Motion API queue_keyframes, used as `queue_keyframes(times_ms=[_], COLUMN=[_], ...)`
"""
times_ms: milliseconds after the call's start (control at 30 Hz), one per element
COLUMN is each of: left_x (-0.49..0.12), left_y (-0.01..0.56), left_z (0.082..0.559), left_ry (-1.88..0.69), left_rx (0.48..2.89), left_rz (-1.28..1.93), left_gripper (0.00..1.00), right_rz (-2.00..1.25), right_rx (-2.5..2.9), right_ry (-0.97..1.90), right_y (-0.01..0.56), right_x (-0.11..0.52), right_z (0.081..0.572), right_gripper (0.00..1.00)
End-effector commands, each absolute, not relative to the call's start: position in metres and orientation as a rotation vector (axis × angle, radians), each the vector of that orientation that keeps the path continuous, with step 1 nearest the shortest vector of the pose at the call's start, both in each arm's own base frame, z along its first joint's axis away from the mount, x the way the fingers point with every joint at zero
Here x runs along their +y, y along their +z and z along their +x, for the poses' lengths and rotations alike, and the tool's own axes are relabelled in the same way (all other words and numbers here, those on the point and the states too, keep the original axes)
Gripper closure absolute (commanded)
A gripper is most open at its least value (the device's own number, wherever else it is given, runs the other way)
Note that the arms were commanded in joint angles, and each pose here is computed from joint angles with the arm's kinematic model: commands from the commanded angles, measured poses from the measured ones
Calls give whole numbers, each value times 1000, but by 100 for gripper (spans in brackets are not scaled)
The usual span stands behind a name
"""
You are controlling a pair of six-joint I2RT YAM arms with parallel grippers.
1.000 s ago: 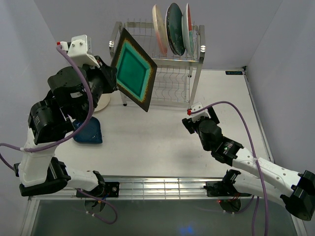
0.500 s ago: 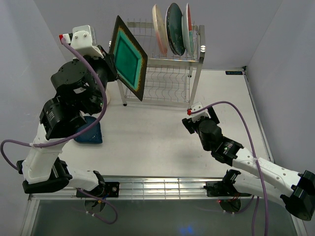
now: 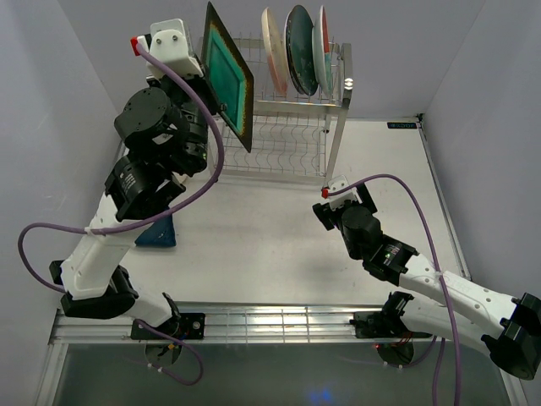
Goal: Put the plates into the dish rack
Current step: Insert the plate into the dish rack.
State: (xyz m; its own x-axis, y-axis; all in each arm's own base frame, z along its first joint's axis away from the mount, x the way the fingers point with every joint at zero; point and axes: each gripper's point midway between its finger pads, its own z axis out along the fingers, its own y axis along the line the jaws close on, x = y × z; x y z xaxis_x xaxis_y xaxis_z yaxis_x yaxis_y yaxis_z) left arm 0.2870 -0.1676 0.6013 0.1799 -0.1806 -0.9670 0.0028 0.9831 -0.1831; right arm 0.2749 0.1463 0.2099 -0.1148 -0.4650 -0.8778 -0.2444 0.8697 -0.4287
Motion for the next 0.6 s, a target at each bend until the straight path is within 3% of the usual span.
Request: queue_keyframes(times_ms=[0,567], left_x=[-134,-153], left_y=[674,679], left_z=[263,279], left_ry=[-322,-274], left_rx=[1164,1129], left_rz=[-317,-269], left_gripper=[100,100], right_rz=[-462,-460], right_rx=[1658,1654], right_ry=[-187,-181], right_y=[230,233], right_x=[144,145], right_z=[279,279], right_gripper=[10,10])
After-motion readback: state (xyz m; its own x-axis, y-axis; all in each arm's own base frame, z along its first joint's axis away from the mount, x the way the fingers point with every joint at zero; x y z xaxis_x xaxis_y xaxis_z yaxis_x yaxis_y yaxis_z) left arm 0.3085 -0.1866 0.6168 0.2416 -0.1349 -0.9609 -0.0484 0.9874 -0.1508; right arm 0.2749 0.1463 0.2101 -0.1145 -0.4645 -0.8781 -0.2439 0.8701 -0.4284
